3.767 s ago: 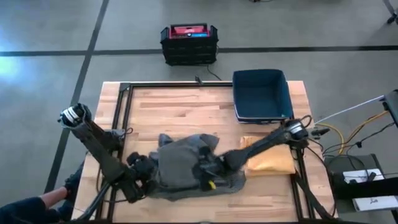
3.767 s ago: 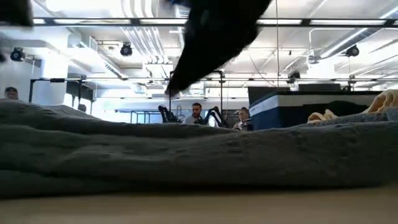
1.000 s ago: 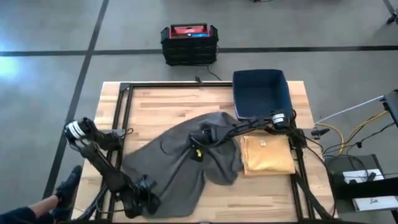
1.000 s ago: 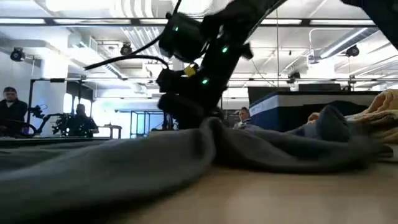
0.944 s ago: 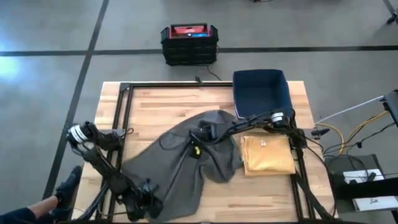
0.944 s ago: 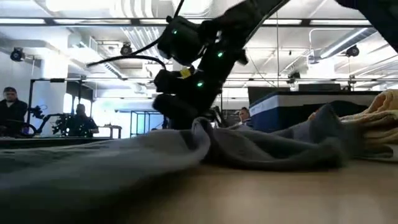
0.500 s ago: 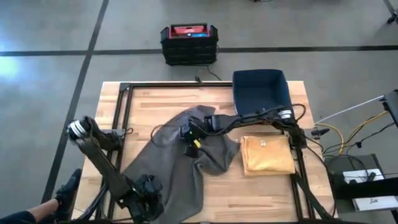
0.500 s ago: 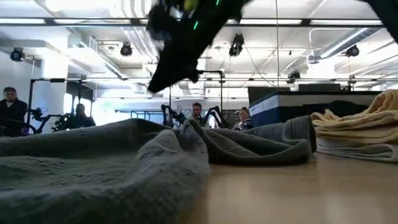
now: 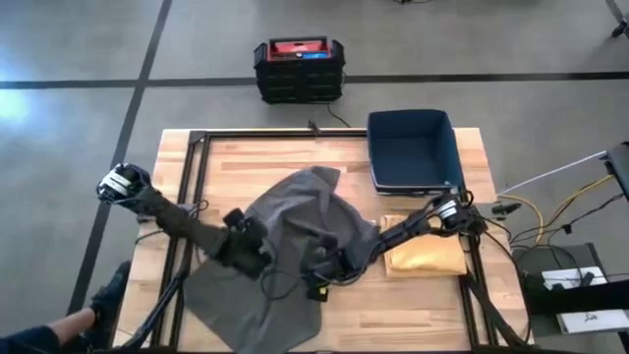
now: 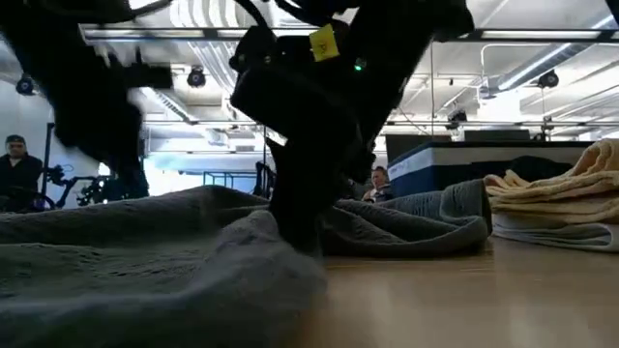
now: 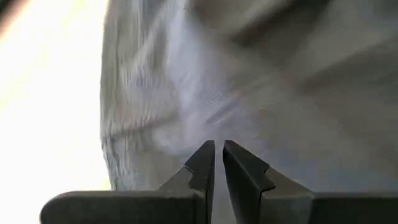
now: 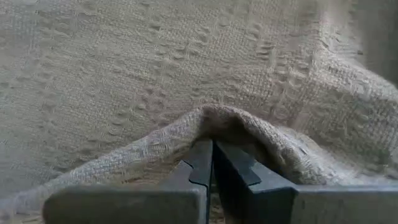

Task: Fold towel
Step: Fold the gray towel

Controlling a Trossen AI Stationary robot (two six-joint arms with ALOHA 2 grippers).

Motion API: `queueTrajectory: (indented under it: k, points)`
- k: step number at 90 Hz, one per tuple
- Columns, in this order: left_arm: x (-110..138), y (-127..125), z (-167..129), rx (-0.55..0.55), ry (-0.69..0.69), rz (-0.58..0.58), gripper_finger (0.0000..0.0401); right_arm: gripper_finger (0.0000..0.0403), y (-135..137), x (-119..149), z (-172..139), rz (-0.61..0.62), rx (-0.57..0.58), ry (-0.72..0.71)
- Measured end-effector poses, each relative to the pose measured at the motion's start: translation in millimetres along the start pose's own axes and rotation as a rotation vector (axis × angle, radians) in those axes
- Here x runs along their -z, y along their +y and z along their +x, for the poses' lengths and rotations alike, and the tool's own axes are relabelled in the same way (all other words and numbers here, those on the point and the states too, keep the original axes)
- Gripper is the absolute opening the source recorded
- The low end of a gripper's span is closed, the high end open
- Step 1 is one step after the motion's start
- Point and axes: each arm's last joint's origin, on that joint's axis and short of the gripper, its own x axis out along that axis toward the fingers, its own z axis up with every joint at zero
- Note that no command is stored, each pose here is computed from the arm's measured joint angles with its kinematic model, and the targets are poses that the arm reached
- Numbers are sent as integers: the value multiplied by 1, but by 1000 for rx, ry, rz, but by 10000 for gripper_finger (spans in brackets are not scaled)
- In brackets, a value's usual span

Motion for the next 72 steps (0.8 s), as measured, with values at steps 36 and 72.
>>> queueTrajectory:
  k: [36, 72]
  points:
    - [52, 33, 6, 5, 273, -281, 21, 0, 20, 34, -32, -73, 2, 255]
    - [4, 18, -67, 257, -151, -287, 21, 0, -13, -9, -101, -37, 87, 63]
